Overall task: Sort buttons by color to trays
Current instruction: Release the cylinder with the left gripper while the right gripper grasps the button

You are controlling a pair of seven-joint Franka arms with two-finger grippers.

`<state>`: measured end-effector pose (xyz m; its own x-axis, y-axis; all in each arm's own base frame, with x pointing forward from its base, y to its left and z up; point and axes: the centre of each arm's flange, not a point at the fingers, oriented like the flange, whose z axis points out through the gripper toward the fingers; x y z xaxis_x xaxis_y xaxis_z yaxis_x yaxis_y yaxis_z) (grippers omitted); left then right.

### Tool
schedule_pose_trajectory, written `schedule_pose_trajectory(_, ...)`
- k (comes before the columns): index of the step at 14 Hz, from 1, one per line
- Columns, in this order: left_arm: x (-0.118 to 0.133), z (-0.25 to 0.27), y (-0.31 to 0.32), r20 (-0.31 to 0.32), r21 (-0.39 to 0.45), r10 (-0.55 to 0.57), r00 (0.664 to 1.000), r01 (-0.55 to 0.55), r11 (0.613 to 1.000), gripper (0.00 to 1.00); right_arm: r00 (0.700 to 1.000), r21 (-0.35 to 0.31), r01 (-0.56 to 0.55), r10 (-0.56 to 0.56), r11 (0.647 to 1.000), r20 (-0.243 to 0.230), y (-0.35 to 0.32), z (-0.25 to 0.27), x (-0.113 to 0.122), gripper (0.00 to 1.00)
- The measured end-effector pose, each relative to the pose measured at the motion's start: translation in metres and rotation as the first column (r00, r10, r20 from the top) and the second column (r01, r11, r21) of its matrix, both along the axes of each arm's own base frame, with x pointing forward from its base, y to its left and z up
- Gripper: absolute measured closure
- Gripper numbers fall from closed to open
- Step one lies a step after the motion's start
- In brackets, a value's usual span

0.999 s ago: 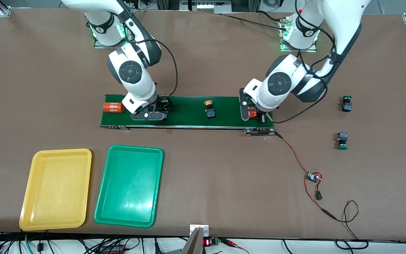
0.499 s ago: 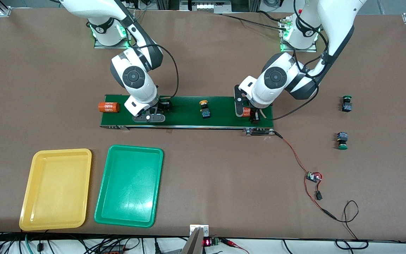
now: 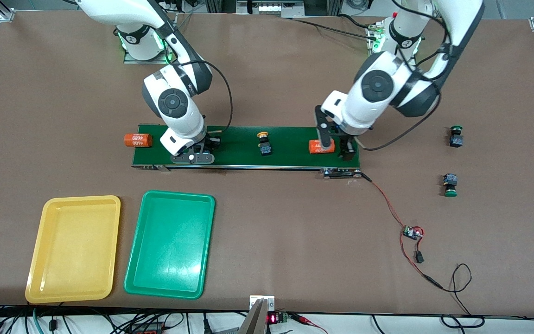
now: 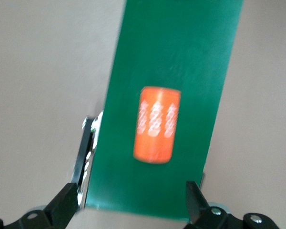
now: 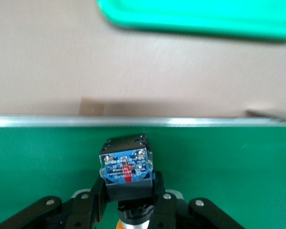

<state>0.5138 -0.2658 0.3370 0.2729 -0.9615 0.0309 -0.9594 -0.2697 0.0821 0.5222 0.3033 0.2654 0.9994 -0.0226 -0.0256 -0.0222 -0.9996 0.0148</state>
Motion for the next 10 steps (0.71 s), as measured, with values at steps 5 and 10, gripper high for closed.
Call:
schedule_pose_trajectory(5,0.034,0.022,0.082,-0.040,0.097,0.391,0.919,-0.386,0.917,0.00,0.996,-0.030,0.045,-0.042,0.999,0.075,-0.106,0.092,0.073,0.59)
schedule_pose_trajectory(10,0.058,0.023,0.166,-0.007,0.168,0.761,0.648,-0.750,0.640,0.00,0.994,-0.056,0.006,0.000,0.998,0.110,-0.293,0.115,0.117,0.59)
